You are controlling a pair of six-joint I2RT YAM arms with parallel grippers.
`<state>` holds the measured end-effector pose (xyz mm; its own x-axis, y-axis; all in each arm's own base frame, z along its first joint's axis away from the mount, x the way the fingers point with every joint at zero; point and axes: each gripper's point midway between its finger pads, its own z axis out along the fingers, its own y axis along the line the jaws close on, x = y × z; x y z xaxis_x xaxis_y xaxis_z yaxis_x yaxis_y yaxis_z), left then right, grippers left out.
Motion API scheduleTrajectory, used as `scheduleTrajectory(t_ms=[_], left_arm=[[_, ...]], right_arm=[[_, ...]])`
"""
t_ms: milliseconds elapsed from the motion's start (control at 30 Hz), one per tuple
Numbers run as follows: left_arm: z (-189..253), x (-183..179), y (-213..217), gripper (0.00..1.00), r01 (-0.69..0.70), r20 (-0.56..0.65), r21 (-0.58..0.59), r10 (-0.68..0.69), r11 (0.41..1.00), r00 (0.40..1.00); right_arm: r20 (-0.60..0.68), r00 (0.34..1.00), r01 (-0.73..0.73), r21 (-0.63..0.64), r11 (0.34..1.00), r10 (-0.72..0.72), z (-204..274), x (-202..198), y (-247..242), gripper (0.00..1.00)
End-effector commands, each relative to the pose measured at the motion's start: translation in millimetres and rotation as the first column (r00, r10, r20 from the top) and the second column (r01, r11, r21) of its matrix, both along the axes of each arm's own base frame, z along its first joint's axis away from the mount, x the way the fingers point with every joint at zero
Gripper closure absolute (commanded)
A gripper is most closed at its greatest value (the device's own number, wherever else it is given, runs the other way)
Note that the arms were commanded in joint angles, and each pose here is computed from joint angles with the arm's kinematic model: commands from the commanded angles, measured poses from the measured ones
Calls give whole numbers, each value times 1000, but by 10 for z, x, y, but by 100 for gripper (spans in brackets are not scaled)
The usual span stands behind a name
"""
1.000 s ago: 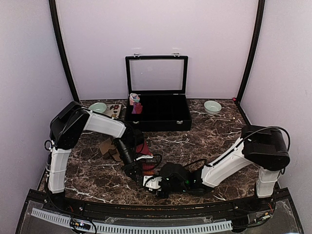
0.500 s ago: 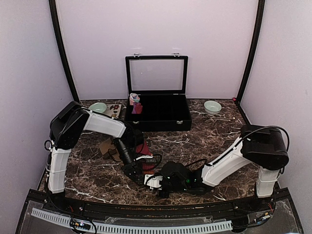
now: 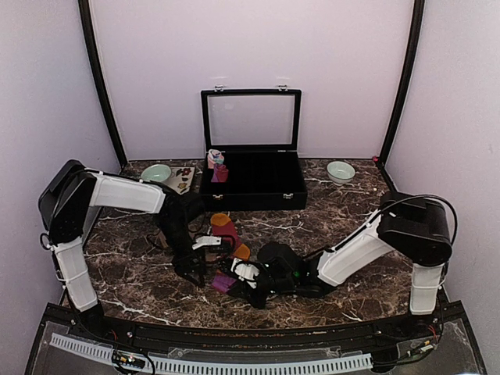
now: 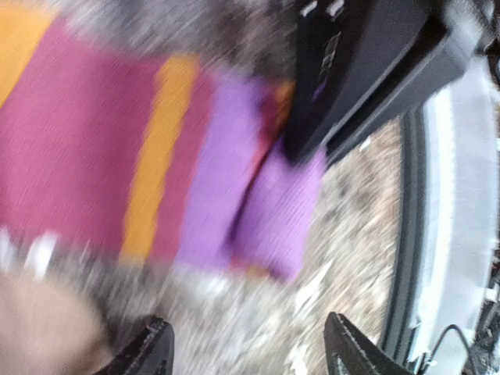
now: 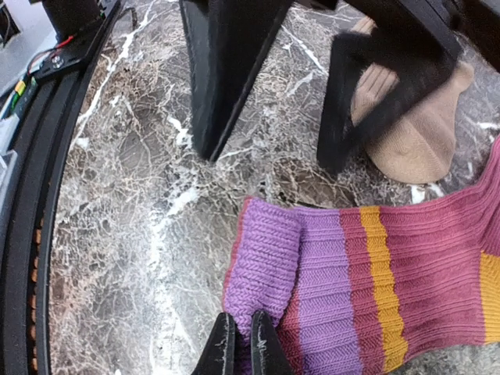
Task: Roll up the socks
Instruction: Roll the sock at the center of the board.
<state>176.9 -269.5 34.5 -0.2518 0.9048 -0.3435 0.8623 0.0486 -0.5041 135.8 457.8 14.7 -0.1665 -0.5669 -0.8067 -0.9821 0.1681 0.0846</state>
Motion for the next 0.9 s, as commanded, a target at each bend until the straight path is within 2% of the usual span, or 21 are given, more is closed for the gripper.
scheduleTrajectory(t_ms=[0,67,233,333,500,700,867], left_arm=[[-57,192,218,35,-62,193,57,50,996,980],[-80,167,246,38,-78,219,39,67,996,973],[-23,149,220,38,-80,260,-26,84,996,962],[100,162,164,39,-67,305,-99,95,993,947],[322,38,-25,41,41,375,-233,50,972,926],[202,-221,-277,44,229,458,-196,-118,954,881],[137,-221,-450,47,253,473,-203,-131,946,871]], right_arm=[[-299,945,27,-333,943,-133,-808,-352,-723,100],[-344,926,33,-340,940,-157,-806,-401,-749,100],[-435,876,40,-370,928,-211,-800,-464,-778,100],[-500,828,53,-385,922,-256,-800,-449,-795,100],[-587,740,77,-412,908,-329,-840,-423,-899,100],[-647,660,60,-461,885,-382,-975,-464,-991,100],[-679,604,54,-487,872,-417,-1054,-464,-959,100]])
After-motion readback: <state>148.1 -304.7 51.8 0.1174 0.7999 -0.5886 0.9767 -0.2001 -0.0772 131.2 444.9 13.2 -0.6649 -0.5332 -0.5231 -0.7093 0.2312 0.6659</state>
